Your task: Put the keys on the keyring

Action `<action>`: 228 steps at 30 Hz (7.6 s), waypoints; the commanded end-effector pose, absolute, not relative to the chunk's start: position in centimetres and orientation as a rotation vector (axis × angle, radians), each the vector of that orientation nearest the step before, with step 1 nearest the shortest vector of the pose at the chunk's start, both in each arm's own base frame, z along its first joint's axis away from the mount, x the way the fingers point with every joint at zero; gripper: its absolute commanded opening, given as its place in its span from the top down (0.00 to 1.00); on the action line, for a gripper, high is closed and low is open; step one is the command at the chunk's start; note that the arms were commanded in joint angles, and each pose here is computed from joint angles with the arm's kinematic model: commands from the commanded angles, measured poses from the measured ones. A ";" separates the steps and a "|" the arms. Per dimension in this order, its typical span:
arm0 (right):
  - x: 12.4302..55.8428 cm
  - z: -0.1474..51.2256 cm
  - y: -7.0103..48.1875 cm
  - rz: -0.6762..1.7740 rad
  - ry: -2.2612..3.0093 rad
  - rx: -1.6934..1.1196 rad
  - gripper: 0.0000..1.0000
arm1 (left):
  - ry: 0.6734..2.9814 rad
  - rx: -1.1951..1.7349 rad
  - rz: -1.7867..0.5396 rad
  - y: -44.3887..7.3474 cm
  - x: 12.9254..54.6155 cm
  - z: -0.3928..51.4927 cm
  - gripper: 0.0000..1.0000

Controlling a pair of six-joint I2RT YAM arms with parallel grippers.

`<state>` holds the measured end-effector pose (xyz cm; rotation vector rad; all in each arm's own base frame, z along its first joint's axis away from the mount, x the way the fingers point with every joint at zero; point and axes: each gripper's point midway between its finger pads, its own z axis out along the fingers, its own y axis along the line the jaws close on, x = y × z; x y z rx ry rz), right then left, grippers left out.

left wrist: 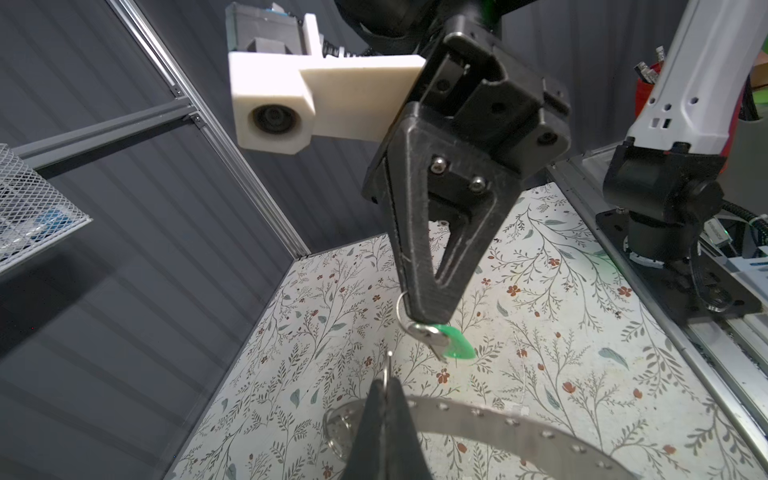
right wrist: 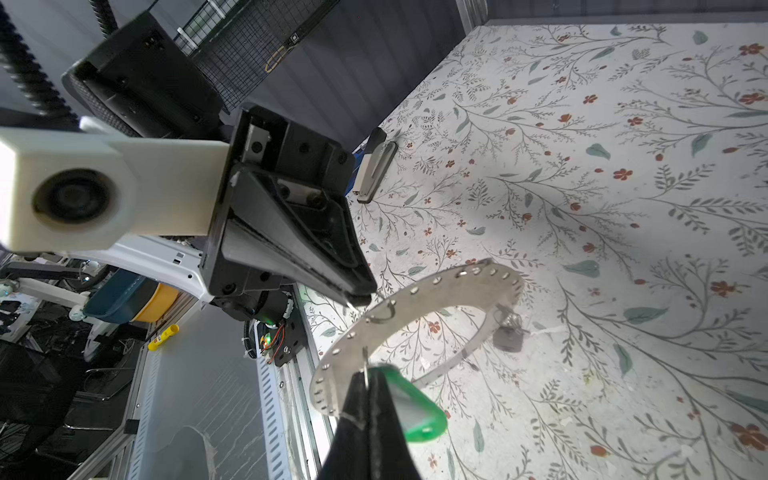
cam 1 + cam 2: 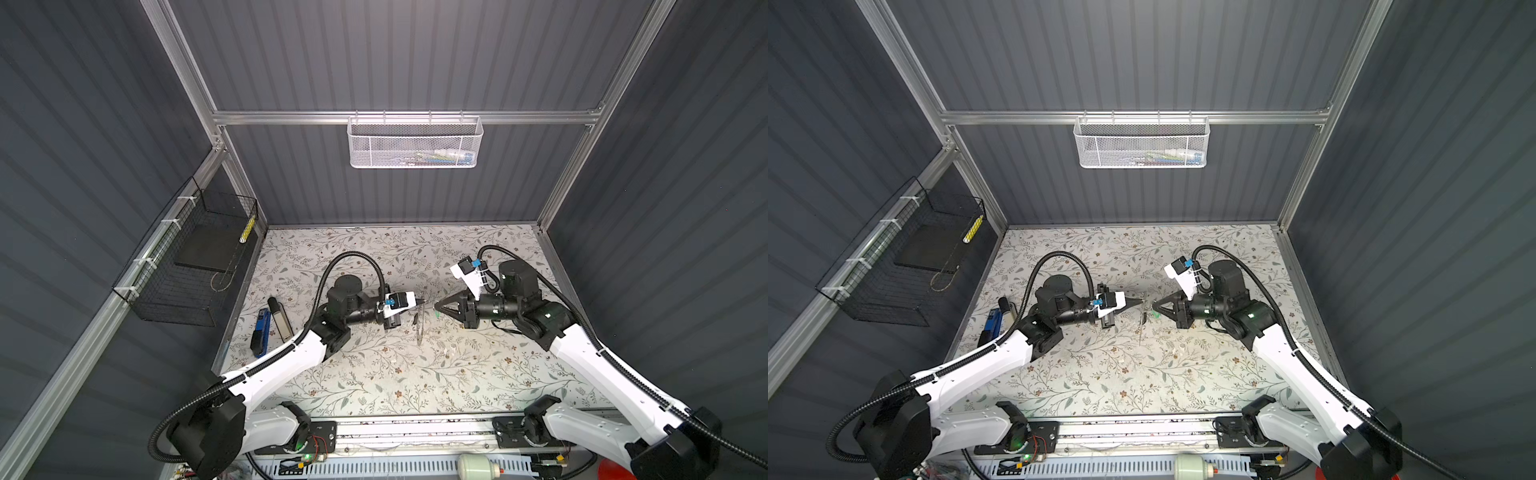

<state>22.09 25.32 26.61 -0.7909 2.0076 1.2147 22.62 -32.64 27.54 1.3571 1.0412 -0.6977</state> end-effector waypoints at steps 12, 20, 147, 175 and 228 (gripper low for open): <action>22.5 28.0 26.7 1.226 1.944 -0.829 1.00 | 0.965 1.335 -0.694 -32.5 22.1 30.1 1.00; 23.1 27.9 26.4 1.213 1.953 -0.788 1.00 | 0.943 1.360 -0.699 -32.4 21.6 30.0 1.00; 24.7 11.8 20.7 1.174 2.716 -0.190 1.00 | 0.884 1.293 -0.903 -32.4 22.0 31.8 1.00; 23.1 21.5 22.4 0.873 1.866 -0.883 0.54 | 0.893 1.320 -0.992 -32.5 21.0 32.6 1.00; 20.5 31.0 27.0 0.948 1.336 -1.216 1.00 | 0.900 1.422 -1.093 -32.8 19.7 31.9 1.00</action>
